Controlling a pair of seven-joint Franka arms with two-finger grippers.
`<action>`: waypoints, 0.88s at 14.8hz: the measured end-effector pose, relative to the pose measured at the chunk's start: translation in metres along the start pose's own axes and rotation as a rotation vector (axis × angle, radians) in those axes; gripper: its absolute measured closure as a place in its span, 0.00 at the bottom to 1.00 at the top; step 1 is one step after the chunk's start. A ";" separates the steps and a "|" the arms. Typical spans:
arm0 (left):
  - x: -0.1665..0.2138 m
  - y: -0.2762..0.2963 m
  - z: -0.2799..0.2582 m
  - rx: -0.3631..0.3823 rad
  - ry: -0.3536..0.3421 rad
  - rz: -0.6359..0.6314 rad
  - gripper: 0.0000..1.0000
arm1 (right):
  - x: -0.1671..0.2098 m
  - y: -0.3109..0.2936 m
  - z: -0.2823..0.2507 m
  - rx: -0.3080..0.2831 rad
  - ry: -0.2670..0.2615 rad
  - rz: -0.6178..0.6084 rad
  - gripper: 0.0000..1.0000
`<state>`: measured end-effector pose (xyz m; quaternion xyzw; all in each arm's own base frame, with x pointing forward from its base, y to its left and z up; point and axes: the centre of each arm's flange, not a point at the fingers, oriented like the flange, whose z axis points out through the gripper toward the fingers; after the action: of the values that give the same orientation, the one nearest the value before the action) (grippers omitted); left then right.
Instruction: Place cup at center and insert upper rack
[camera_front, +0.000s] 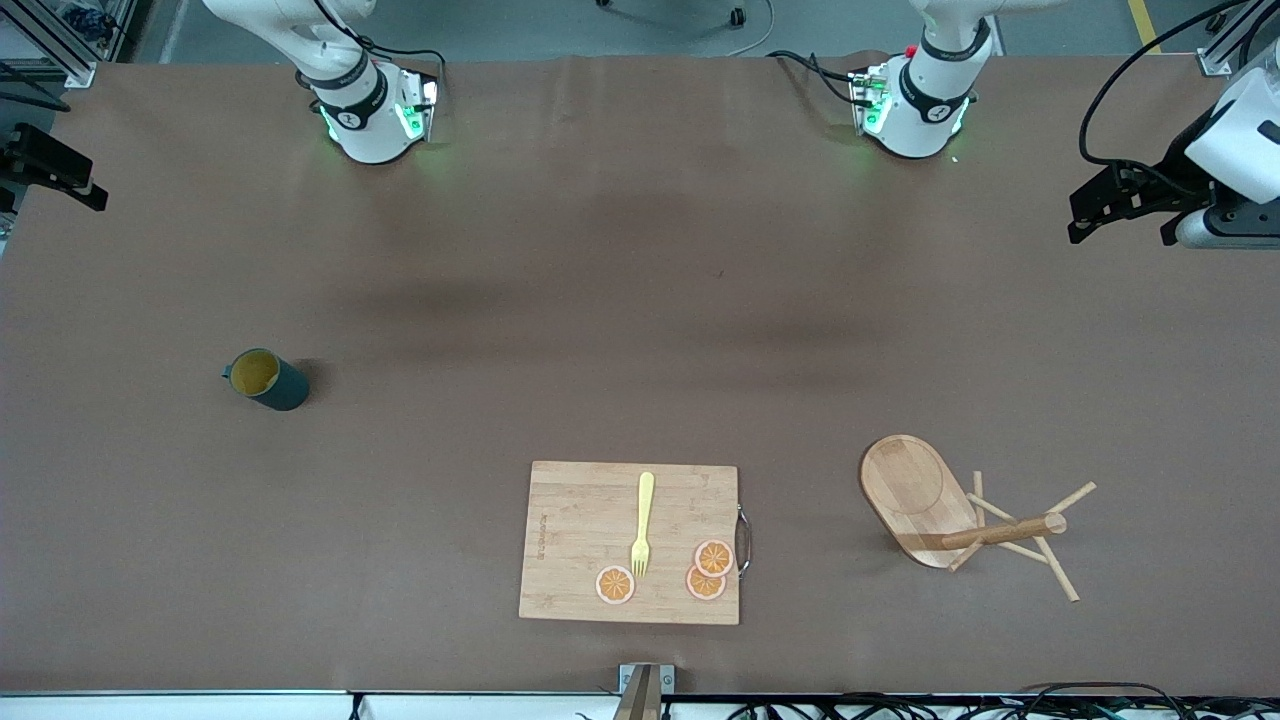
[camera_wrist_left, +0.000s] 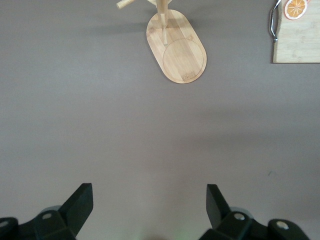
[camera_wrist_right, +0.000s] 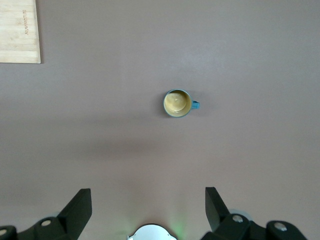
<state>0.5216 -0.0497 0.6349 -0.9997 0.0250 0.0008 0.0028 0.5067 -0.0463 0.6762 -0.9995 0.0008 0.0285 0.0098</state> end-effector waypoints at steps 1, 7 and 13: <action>0.000 0.000 0.000 0.000 0.000 0.000 0.00 | 0.000 0.000 0.000 0.000 0.000 0.000 0.00; 0.000 -0.001 0.000 0.000 0.001 -0.003 0.00 | 0.000 0.000 0.000 0.000 0.000 0.001 0.00; 0.001 -0.006 -0.003 -0.001 0.006 -0.011 0.00 | 0.000 0.001 0.000 0.000 0.000 0.002 0.00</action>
<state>0.5225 -0.0436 0.6376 -0.9998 0.0194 -0.0020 0.0023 0.5066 -0.0473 0.6762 -0.9995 0.0017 0.0285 0.0099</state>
